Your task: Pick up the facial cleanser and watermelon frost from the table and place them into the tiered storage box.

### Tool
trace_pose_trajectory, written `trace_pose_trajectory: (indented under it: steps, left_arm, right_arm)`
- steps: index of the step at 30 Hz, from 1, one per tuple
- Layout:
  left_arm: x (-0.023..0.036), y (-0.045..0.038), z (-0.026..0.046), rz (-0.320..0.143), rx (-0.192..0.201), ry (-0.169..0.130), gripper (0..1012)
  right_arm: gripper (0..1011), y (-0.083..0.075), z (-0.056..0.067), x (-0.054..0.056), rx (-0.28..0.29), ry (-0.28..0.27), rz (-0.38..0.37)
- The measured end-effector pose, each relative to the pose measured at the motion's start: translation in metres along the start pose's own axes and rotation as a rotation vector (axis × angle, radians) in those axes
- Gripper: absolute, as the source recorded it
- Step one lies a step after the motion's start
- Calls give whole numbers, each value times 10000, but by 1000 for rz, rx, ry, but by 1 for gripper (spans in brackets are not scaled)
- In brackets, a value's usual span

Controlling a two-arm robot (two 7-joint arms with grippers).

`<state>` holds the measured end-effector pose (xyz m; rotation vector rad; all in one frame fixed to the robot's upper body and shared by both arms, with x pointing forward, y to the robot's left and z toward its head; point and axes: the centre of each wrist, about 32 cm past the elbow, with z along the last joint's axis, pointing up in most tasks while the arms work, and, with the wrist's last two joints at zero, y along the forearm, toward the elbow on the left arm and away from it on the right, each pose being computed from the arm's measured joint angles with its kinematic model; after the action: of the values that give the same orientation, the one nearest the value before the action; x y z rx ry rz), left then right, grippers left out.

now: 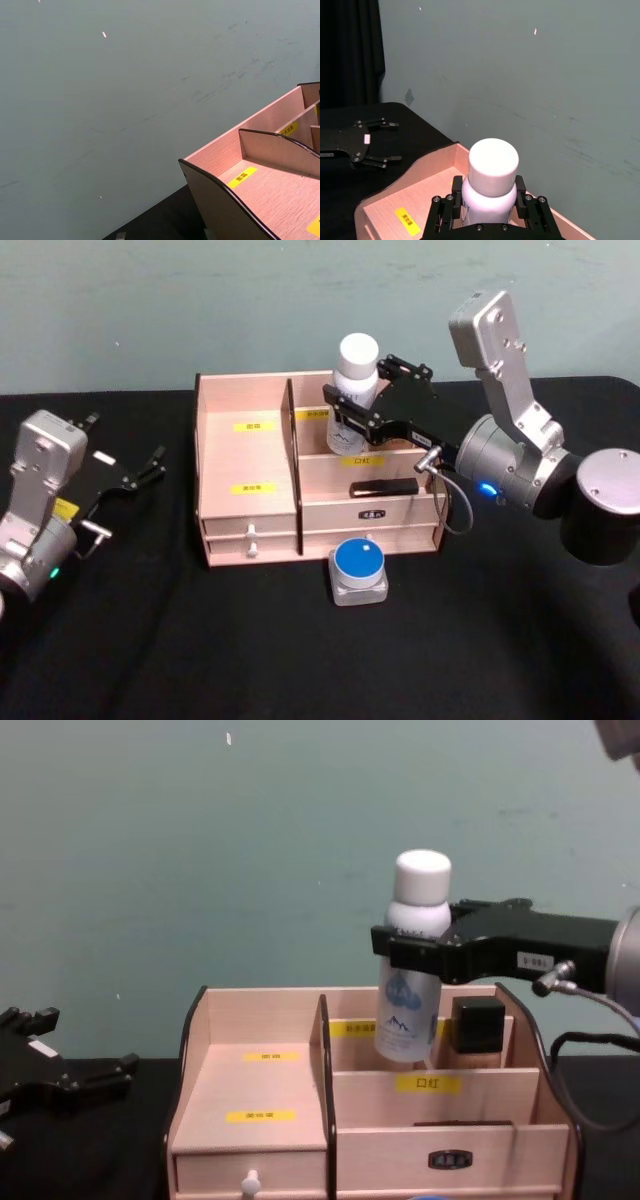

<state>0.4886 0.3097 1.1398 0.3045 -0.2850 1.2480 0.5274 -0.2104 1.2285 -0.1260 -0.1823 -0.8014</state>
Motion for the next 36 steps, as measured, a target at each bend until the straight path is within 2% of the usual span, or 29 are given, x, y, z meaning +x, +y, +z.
trace_pose_trajectory:
  steps: [10,36]
  left_arm:
    - [0,0,0,0,0,0,1010]
    - [0,0,0,0,0,0,1009]
  right_arm:
    - [611,103,-69,56,-7,-5,-14]
    - [611,277,-198,99,-14,6,-7]
